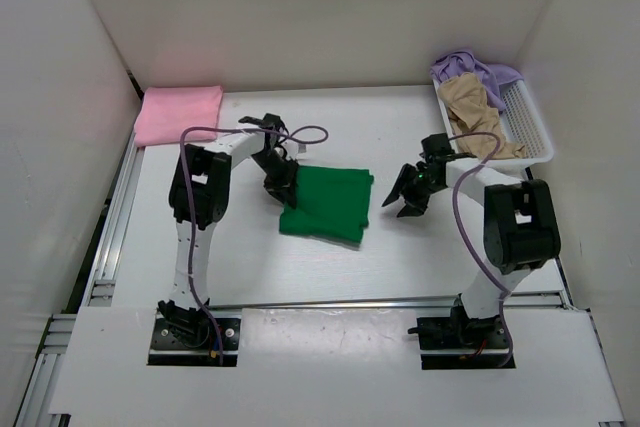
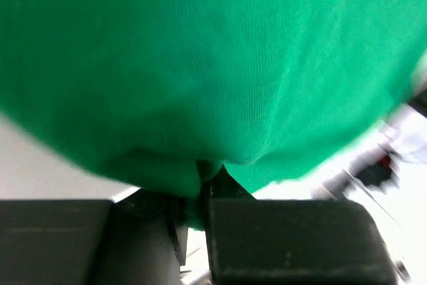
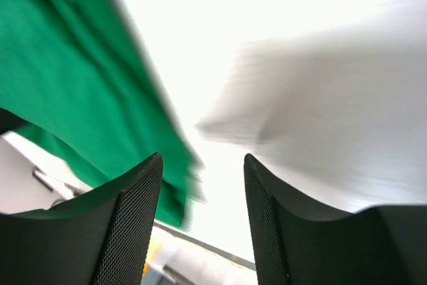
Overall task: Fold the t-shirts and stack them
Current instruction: Put the neatly folded tshirt into the corner of the board with the left arm
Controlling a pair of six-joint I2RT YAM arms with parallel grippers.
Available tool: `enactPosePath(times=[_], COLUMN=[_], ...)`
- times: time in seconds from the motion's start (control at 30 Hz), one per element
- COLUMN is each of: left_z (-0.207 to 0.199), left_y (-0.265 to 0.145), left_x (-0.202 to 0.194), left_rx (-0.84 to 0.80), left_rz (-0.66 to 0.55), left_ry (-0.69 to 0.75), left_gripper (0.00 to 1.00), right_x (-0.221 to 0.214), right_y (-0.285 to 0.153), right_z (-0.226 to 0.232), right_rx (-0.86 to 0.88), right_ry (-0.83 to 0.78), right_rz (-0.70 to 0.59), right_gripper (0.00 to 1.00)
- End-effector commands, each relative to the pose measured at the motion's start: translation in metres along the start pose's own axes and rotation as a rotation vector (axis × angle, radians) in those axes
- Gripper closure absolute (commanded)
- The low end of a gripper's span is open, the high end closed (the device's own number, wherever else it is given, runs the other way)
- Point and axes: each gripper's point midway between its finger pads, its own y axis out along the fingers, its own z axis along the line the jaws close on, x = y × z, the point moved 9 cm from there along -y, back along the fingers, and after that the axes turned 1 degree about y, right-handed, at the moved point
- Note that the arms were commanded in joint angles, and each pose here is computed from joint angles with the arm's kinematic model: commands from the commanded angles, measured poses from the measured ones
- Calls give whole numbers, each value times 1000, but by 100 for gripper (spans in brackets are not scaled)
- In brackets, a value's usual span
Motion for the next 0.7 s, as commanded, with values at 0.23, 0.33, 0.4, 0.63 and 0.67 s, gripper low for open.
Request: enactPosePath(times=[0.23, 0.33, 0.4, 0.63, 0.67], left_z=[78, 92, 101, 117, 123], left_y=[-82, -93, -113, -180, -185], left_x=[58, 73, 91, 148, 151], left_rx=[1079, 1256, 1350, 1491, 1492], left_rz=[-251, -353, -474, -838, -867], left_ry=[-1, -38, -93, -269, -288], left_gripper=[90, 90, 90, 90, 90], right_x=[16, 18, 16, 15, 14], right_y=[-61, -65, -68, -68, -68], right_z=[4, 3, 4, 1, 0], right_rx=[-75, -70, -69, -87, -92], right_ry=[-115, -110, -111, -109, -106], right_rz=[-182, -195, -196, -208, -201], right_gripper=[43, 43, 43, 43, 43])
